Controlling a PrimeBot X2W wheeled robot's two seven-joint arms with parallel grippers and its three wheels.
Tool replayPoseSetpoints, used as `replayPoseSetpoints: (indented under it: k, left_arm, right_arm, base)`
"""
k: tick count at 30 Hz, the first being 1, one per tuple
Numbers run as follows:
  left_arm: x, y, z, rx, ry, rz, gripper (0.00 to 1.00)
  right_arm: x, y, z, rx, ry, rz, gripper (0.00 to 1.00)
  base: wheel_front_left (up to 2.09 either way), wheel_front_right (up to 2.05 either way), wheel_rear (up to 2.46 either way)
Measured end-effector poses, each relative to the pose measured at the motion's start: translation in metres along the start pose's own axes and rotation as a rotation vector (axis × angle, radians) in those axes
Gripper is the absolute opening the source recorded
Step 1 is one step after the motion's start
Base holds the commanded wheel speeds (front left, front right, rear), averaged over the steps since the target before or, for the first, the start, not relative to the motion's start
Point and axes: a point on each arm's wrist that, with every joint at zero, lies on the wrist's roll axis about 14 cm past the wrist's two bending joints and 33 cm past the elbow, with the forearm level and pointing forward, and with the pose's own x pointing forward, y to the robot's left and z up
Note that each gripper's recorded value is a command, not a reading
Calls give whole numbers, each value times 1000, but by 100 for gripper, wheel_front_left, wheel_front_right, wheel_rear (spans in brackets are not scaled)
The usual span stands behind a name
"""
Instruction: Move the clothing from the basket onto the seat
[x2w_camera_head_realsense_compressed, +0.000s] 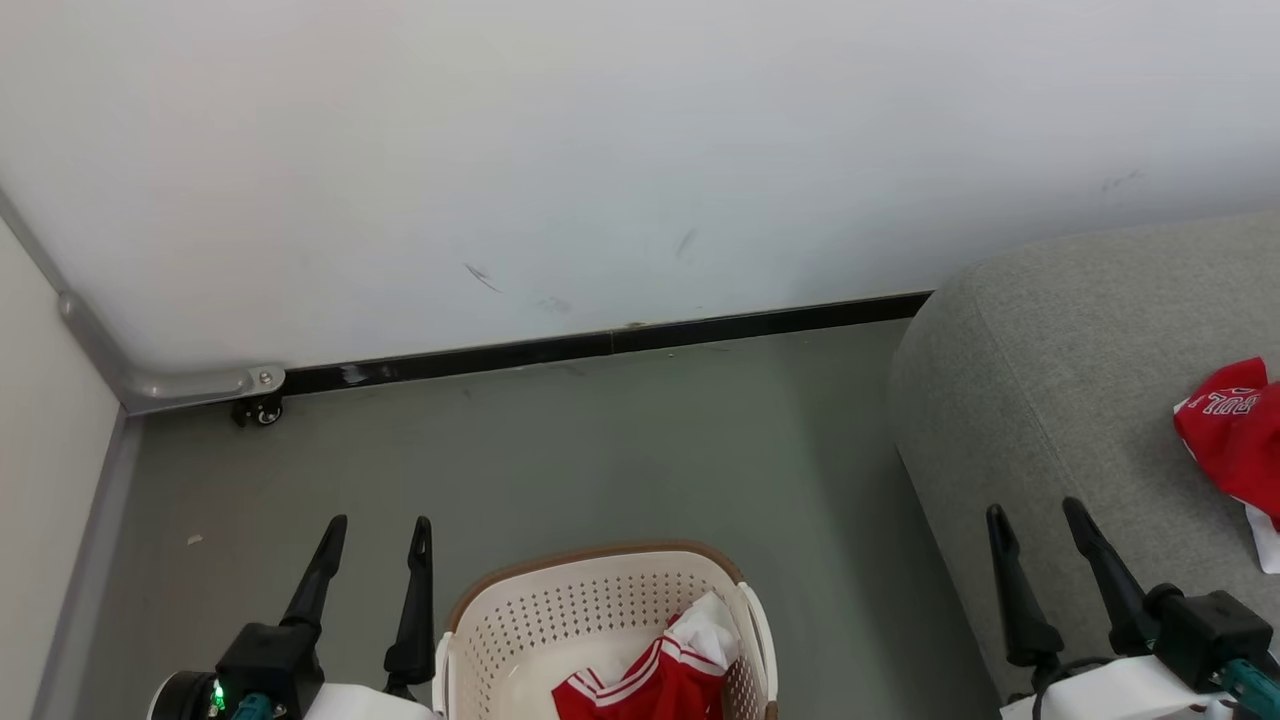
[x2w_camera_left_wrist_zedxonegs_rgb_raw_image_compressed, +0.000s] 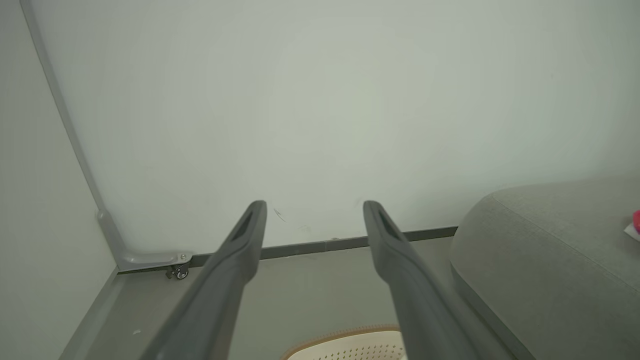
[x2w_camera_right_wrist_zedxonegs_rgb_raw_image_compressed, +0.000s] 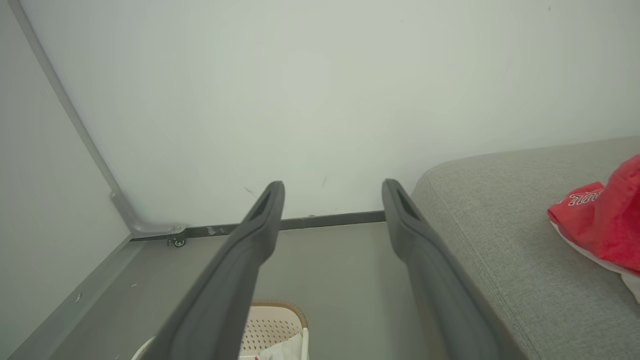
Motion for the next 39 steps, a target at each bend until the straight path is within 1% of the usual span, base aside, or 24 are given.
replayPoseSetpoints:
  k: [12,23,28,34,39]
  left_arm:
    - [7,-16,-3,-1,7,-52,100]
    - [14,-27,-9,3,22,-92,100]
    - [21,-34,-8,33,14,-138,100]
    - [38,-50,-3,59,-6,-219,100]
    - [51,-73,-5,74,-5,-307,100]
  right_arm:
    - [-13,-15,0,10,3,-51,100]
    - [-17,-22,7,7,-15,-75,100]
    - [-15,-22,12,2,-28,-77,100]
    - [-12,-24,16,-17,-34,-83,100]
    - [-11,-32,15,-38,-26,-107,100]
  base:
    - [0,0,0]
    - [0,0,0]
    - [0,0,0]
    - [0,0,0]
    - [0,0,0]
